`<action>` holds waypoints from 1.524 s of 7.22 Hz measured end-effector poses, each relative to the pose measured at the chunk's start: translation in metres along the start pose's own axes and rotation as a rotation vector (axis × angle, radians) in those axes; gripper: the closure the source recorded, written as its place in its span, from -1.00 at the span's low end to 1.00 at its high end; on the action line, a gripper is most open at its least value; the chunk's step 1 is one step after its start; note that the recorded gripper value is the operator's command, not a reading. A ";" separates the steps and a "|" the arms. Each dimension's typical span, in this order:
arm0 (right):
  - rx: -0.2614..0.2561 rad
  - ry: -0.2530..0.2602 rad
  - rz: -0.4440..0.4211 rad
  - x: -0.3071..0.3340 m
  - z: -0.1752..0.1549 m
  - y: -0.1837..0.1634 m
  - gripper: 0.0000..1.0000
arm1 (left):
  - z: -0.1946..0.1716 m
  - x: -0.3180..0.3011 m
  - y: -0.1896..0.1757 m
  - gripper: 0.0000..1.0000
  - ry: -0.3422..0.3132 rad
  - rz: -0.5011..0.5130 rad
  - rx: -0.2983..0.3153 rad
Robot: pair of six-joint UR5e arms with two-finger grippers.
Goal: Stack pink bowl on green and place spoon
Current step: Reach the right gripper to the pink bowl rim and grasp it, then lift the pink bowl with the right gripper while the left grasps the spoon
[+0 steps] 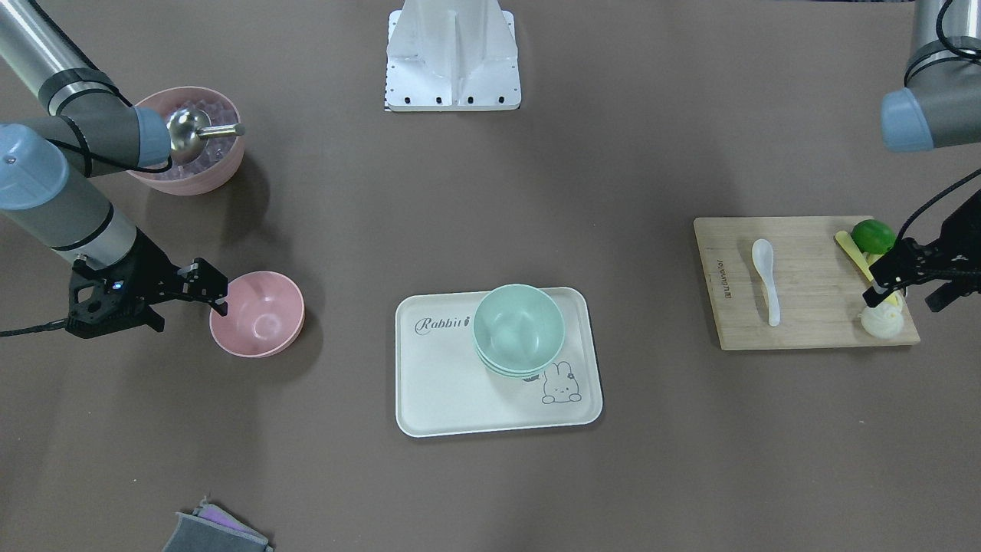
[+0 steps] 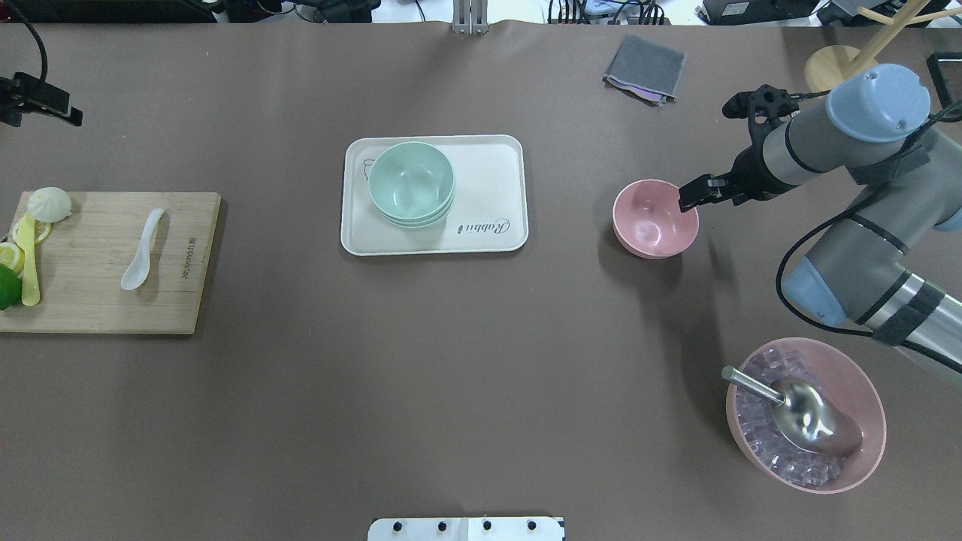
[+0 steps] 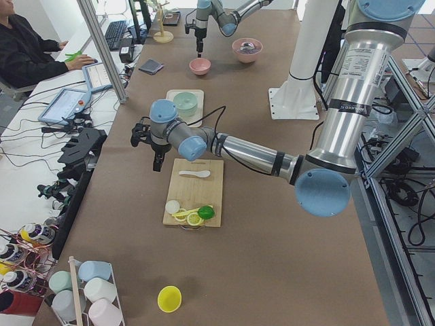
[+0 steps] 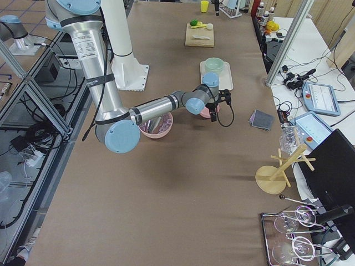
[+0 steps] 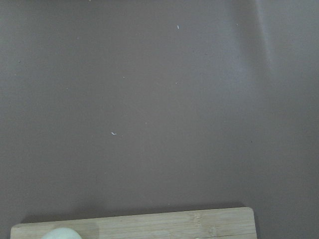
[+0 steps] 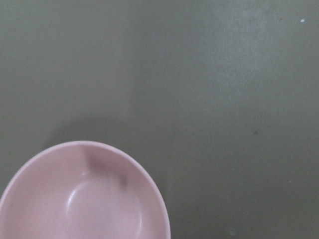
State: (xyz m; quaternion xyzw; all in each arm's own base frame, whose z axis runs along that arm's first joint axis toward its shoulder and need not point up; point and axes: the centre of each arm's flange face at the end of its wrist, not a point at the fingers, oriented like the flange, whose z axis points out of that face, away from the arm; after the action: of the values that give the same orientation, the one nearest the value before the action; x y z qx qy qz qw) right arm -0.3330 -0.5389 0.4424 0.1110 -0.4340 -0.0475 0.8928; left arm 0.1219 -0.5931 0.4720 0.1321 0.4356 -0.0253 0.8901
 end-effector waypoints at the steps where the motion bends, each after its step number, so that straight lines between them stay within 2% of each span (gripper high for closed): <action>1: -0.016 0.002 -0.004 -0.003 0.009 0.009 0.39 | -0.001 0.001 -0.001 -0.96 0.001 0.001 0.001; 2: -0.027 0.003 -0.008 -0.006 0.015 0.014 0.99 | -0.001 0.001 -0.001 -0.96 0.001 0.004 0.002; 5: -0.029 0.001 -0.006 -0.008 0.017 0.011 1.00 | 0.000 0.001 -0.001 -0.96 0.003 0.008 0.000; 7: -0.003 -0.007 0.041 0.000 -0.001 -0.004 1.00 | 0.001 0.004 -0.001 -0.96 0.006 0.007 -0.002; 11: 0.031 -0.148 0.194 -0.007 -0.080 -0.063 1.00 | 0.045 0.025 0.018 -0.96 -0.010 0.040 -0.065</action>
State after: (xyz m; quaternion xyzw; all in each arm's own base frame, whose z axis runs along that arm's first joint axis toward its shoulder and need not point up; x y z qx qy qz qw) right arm -0.2742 -0.5866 0.3739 0.0784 -0.5079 0.0379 0.8570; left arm 0.1748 -0.5855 0.4825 0.1115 0.4292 0.0061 0.8963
